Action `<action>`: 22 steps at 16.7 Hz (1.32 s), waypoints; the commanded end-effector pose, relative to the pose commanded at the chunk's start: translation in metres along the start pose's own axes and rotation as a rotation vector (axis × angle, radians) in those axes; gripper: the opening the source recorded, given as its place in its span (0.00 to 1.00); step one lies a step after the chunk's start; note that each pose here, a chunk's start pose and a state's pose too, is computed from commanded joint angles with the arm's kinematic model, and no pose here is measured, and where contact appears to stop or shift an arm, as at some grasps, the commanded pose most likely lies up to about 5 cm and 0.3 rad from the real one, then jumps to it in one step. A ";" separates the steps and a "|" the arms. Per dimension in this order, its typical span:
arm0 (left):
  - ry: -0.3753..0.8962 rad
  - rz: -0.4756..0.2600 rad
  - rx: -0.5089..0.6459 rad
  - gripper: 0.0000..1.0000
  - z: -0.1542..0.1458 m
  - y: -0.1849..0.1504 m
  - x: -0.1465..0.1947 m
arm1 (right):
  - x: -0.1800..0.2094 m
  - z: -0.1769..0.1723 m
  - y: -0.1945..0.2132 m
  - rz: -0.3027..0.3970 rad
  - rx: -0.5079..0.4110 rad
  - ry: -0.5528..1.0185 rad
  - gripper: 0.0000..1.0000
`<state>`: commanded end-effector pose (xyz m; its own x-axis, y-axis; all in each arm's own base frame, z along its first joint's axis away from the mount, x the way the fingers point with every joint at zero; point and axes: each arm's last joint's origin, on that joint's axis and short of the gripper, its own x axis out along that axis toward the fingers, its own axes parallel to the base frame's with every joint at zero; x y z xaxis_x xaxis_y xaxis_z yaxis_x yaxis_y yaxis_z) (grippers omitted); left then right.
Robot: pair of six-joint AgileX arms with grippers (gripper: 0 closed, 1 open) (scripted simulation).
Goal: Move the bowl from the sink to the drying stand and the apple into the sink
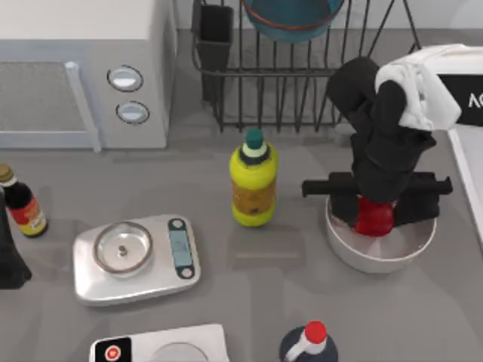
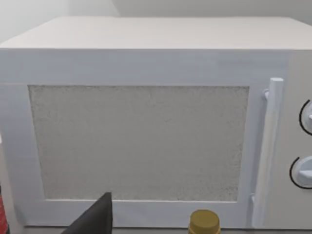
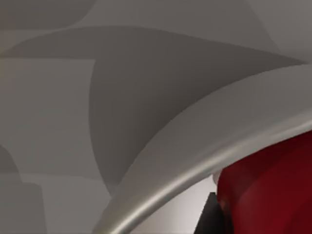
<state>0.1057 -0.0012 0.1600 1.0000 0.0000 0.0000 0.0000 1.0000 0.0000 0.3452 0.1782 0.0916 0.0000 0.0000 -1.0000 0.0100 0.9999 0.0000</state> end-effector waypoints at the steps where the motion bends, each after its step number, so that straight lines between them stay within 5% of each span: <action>1: 0.000 0.000 0.000 1.00 0.000 0.000 0.000 | 0.000 0.000 0.000 0.000 0.000 0.000 0.17; 4: 0.000 0.000 0.000 1.00 0.000 0.000 0.000 | 0.000 0.000 0.000 0.000 0.000 0.000 0.00; 11: 0.000 0.000 0.000 1.00 0.000 0.000 0.000 | 0.000 0.000 0.000 0.000 0.000 0.000 0.00; 12: 0.000 0.000 0.000 1.00 0.000 0.000 0.000 | -0.040 -0.010 -0.001 0.013 -0.006 -0.045 0.00; 22: 0.000 0.000 0.000 1.00 0.000 0.000 0.000 | -0.126 -0.008 0.000 0.004 -0.005 -0.029 0.00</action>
<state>0.1057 -0.0012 0.1600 1.0000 0.0000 0.0000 0.0000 1.0000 0.0000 0.3369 0.1786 0.2172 0.0295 0.0042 -0.9996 0.0048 1.0000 0.0044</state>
